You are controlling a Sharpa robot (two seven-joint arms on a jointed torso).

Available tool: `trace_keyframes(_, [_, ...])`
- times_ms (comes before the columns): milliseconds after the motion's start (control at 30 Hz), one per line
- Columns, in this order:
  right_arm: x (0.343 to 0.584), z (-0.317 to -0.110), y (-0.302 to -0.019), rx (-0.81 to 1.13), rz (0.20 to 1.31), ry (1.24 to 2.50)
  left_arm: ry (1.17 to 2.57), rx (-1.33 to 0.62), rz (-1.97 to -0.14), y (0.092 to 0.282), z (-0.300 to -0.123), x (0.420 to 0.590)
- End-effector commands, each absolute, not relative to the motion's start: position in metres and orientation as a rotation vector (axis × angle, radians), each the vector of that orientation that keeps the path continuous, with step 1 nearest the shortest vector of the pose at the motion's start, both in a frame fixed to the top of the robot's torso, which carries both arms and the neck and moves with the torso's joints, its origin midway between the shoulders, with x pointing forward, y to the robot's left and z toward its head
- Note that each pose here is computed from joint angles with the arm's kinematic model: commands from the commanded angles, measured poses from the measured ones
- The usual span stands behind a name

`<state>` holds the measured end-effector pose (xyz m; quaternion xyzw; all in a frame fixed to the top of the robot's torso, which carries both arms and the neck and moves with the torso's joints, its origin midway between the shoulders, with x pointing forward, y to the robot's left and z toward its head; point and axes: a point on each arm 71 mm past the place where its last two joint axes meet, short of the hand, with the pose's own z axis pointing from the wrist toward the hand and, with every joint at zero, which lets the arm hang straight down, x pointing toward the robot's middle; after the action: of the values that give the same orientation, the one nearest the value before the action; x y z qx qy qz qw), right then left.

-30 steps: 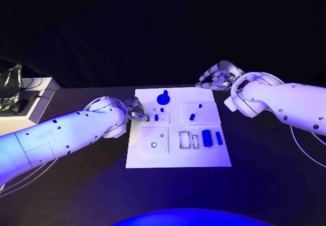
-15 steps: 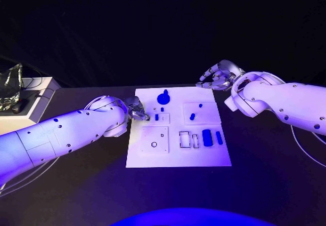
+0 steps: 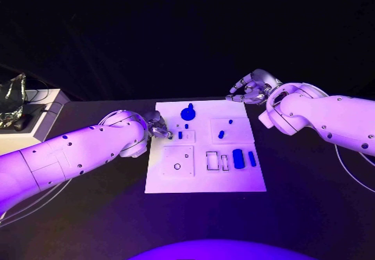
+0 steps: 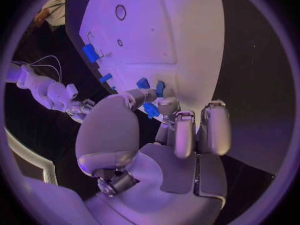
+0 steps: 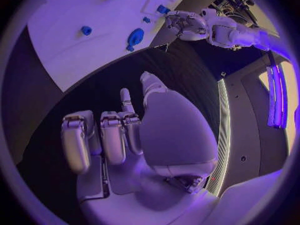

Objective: Assemble the parts on the task board

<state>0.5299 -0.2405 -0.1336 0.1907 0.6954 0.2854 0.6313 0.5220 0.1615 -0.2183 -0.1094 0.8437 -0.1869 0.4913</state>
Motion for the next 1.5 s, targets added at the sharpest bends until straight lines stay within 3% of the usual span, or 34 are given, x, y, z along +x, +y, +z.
trace_keyframes(33, [0.5296,-0.1330,-0.2395,0.419,0.657,1.589,2.072,-0.275,-0.471,0.1583,-0.2229,0.5194])
trace_keyframes(1500, [0.5299,-0.1326,-0.2408,0.419,0.652,1.583,2.063,-0.303,-0.450,0.1653,-0.2241,0.5232])
